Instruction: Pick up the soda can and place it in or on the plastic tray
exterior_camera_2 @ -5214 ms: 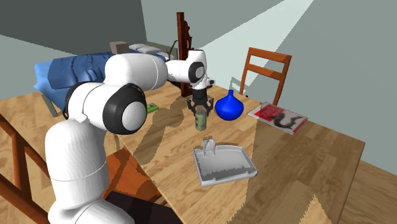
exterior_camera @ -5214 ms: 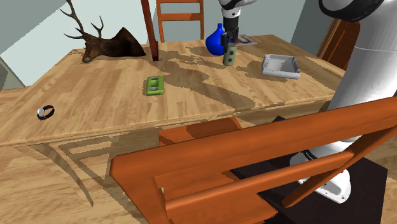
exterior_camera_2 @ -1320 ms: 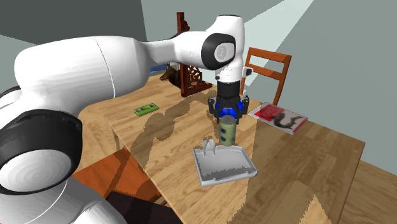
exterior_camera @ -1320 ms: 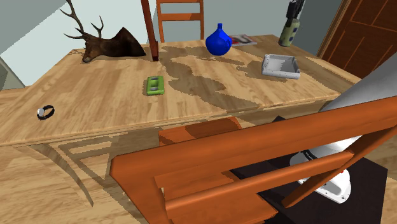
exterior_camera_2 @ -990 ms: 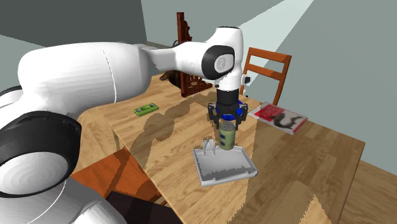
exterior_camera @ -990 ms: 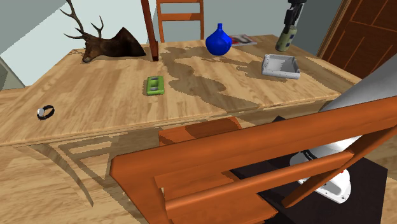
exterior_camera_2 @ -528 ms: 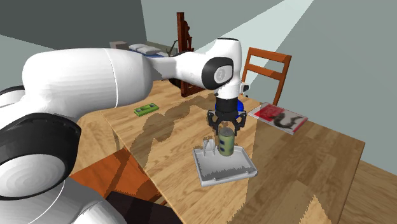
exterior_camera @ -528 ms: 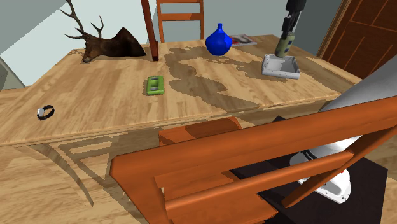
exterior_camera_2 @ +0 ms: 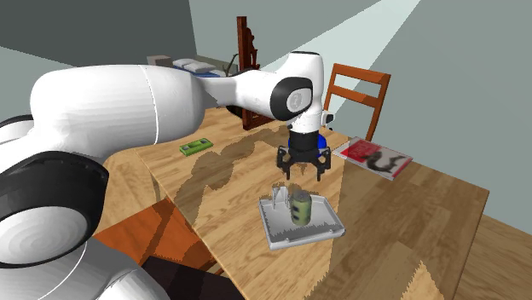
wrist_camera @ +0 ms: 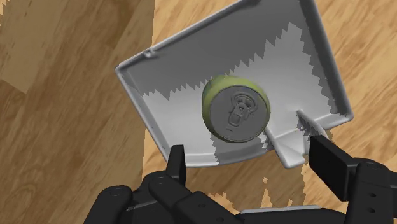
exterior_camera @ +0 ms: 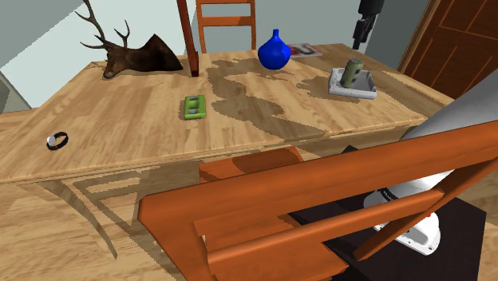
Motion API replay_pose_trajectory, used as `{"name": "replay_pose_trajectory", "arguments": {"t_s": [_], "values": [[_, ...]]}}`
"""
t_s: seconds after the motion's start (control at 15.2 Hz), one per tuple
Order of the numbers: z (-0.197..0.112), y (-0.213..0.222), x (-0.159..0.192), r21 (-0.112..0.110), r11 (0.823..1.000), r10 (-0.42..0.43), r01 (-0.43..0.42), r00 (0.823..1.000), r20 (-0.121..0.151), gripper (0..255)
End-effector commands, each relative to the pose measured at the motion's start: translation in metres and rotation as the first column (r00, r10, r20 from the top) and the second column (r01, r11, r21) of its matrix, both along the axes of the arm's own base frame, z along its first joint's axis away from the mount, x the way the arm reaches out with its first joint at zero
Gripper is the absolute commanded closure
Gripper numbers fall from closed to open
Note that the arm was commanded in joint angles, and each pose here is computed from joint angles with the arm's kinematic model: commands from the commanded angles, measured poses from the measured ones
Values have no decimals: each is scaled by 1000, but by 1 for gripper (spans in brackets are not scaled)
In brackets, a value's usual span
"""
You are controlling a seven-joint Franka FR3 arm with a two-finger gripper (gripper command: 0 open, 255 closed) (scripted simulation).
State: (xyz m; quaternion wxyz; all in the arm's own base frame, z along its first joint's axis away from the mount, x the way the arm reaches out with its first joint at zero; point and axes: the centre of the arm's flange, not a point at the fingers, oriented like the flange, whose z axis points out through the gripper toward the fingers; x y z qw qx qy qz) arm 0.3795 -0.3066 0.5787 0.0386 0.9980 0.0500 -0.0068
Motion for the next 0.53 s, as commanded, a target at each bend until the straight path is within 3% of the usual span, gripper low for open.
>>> {"name": "replay_pose_trajectory", "arguments": {"t_s": [0.0, 0.2, 0.46], "values": [[0, 0, 0, 0, 1000, 0, 0, 1000, 0, 0], [0, 0, 0, 0, 1000, 0, 0, 1000, 0, 0], [50, 4, 0, 0, 1000, 0, 0, 1000, 0, 0]]}}
